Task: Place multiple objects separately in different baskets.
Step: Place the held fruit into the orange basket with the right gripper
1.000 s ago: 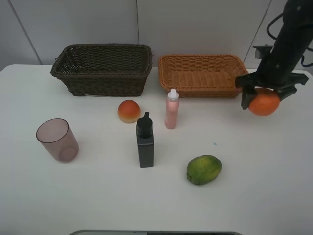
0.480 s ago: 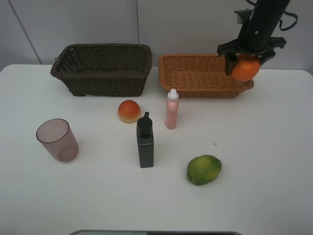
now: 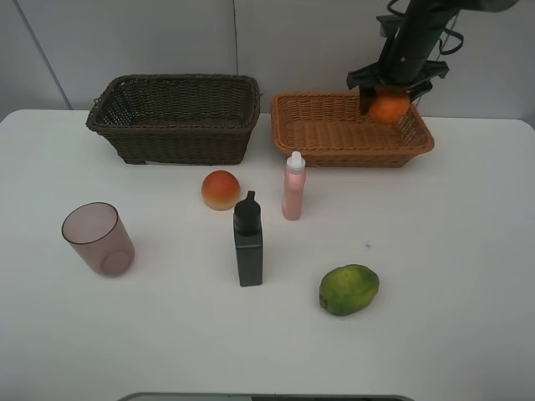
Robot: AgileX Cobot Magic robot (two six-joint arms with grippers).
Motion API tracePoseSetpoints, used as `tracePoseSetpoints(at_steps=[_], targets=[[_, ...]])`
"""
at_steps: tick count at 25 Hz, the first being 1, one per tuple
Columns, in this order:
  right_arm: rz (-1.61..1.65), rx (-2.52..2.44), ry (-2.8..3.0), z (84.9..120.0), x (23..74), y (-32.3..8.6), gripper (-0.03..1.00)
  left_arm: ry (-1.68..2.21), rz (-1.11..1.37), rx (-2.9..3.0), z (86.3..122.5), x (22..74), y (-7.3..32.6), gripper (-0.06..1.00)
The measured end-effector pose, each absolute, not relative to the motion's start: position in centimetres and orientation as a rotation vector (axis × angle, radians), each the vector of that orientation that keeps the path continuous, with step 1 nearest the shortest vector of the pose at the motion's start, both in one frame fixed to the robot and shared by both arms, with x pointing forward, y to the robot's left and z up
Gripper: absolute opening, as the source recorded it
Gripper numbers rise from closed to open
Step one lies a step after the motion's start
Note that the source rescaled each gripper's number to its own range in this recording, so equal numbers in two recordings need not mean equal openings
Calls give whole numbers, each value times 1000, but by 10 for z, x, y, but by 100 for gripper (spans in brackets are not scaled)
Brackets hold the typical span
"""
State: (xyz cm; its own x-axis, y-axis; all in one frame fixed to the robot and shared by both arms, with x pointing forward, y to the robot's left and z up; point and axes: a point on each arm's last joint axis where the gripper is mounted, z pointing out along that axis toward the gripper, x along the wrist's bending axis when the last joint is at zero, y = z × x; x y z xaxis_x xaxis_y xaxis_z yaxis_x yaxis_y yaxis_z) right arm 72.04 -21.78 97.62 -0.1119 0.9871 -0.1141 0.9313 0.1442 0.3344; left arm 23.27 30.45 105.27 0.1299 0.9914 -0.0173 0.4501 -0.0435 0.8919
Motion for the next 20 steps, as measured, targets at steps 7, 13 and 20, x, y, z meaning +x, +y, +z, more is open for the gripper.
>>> tracePoseSetpoints(at_steps=[7, 13, 20], targets=[[319, 1857, 2123, 950, 731, -211, 57, 1431, 860, 1614, 1053, 233, 304, 100], [327, 1855, 2135, 932, 734, -206, 57, 1431, 860, 1614, 1053, 233, 304, 100], [326, 1851, 2134, 931, 735, -206, 86, 1431, 860, 1614, 1053, 233, 304, 100]])
